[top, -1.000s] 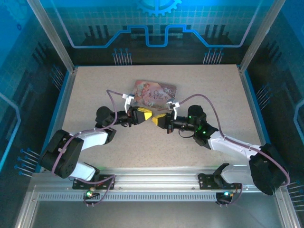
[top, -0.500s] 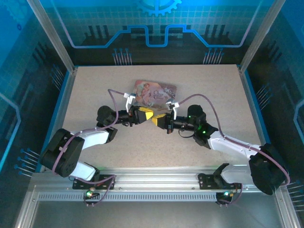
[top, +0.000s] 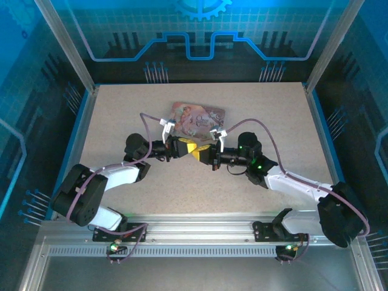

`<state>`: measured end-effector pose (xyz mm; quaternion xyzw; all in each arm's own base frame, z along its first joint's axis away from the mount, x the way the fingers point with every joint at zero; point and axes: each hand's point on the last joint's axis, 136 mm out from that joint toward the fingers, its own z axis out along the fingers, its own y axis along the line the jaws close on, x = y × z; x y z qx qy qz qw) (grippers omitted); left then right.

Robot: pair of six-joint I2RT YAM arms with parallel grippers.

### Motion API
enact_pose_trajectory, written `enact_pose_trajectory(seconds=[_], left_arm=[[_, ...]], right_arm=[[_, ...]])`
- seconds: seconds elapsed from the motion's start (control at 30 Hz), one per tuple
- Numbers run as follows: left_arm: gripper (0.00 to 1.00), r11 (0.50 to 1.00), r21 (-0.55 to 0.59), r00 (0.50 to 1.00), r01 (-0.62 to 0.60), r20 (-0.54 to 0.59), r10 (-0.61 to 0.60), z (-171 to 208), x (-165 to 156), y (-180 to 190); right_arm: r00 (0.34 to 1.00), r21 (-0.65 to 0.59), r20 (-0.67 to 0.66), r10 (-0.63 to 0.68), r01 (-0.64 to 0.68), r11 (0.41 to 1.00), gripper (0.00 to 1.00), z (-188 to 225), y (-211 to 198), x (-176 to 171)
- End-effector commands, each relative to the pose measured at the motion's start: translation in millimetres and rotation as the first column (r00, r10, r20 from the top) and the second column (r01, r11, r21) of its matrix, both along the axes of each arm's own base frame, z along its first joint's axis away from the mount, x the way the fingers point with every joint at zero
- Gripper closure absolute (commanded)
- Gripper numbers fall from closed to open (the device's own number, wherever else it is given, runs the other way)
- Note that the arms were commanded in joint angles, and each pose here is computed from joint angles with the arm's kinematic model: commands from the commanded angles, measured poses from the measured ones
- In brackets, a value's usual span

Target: Unlock the padlock with the key

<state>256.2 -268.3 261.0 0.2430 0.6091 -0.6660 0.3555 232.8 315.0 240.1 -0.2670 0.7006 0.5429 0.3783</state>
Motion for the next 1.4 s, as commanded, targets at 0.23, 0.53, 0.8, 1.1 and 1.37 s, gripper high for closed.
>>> enact_pose_trajectory(seconds=[0.23,0.53,0.8,1.1,1.37], left_arm=[[1.00,0.988,0.140,0.990,0.061,0.115,-0.077,12,-17,-4],[1.00,0.974,0.207,0.988,0.098,0.101,-0.121,28,-24,-4],[1.00,0.967,0.228,0.984,0.112,0.110,-0.140,34,-34,-6],[1.00,0.969,0.222,0.984,0.109,0.114,-0.137,35,-35,-7],[1.00,0.970,0.215,0.984,0.110,0.113,-0.137,35,-35,-8]], right_arm=[[0.999,-0.059,0.034,-0.021,0.023,0.998,0.68,9,-32,-5],[0.995,0.023,0.075,0.063,-0.065,0.998,0.66,27,-26,-24],[0.990,0.043,0.081,0.114,-0.118,0.992,0.72,33,-12,-30],[0.986,0.041,0.077,0.150,-0.153,0.987,0.74,34,-3,-34],[0.986,0.055,0.077,0.147,-0.151,0.987,0.78,37,1,-32]])
